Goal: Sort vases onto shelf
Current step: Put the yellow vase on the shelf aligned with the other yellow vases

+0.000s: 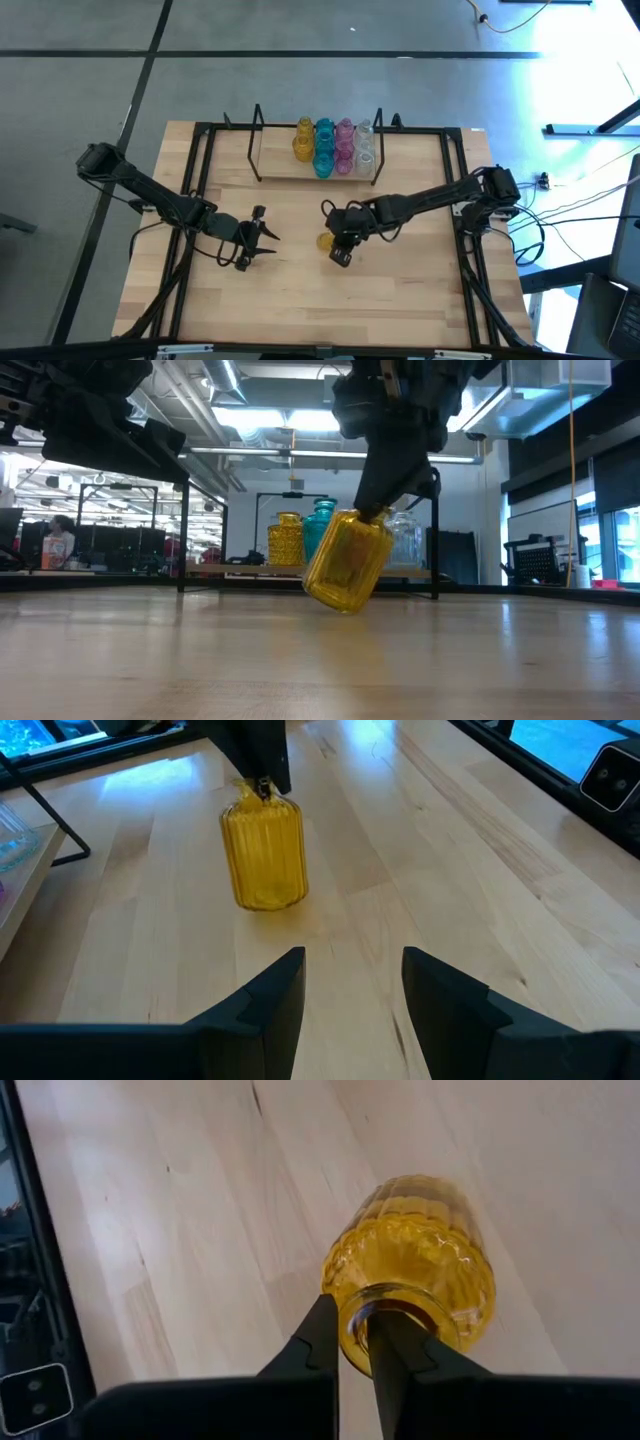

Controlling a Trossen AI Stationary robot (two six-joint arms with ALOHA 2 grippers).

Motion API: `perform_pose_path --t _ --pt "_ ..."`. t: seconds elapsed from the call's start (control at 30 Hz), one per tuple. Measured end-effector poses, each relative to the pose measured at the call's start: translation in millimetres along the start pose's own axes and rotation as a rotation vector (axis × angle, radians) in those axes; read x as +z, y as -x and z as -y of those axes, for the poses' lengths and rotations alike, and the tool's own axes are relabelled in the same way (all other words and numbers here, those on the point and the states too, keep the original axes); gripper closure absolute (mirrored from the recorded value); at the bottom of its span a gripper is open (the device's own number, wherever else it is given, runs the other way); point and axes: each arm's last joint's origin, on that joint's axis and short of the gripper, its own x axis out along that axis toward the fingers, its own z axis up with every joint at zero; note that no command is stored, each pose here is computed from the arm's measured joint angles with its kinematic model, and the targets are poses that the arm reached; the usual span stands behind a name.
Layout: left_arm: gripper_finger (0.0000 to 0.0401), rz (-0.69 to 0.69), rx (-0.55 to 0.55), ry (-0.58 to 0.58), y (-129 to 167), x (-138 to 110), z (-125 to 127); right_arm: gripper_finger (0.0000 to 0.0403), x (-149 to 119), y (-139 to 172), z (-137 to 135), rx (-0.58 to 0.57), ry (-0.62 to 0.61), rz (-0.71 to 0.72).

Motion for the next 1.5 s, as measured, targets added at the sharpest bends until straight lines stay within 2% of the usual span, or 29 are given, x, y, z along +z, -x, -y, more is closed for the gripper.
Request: perform_pose_path --t 0.23,0.47,0.6,1.5 --pt "0.024 0.0 0.0 0.0 0.0 0.0 0.0 0.0378 0.2 -2.5 0.3 -0.01 0.006 0.003" --pt "0.024 -0.001 0.0 0.0 0.0 -0.1 0.0 0.0312 2.4 -7.0 -0.5 -0.001 0.037 0.024" --pt "0.024 0.0 0.0 0.0 0.0 0.0 0.0 0.0292 3.6 -7.3 -1.4 0.009 0.055 0.037" --pt "0.024 -0.02 -0.001 -0.005 -3.8 -2.9 1.0 0.0276 13.8 -6.5 0.3 0.067 0.046 0.091"
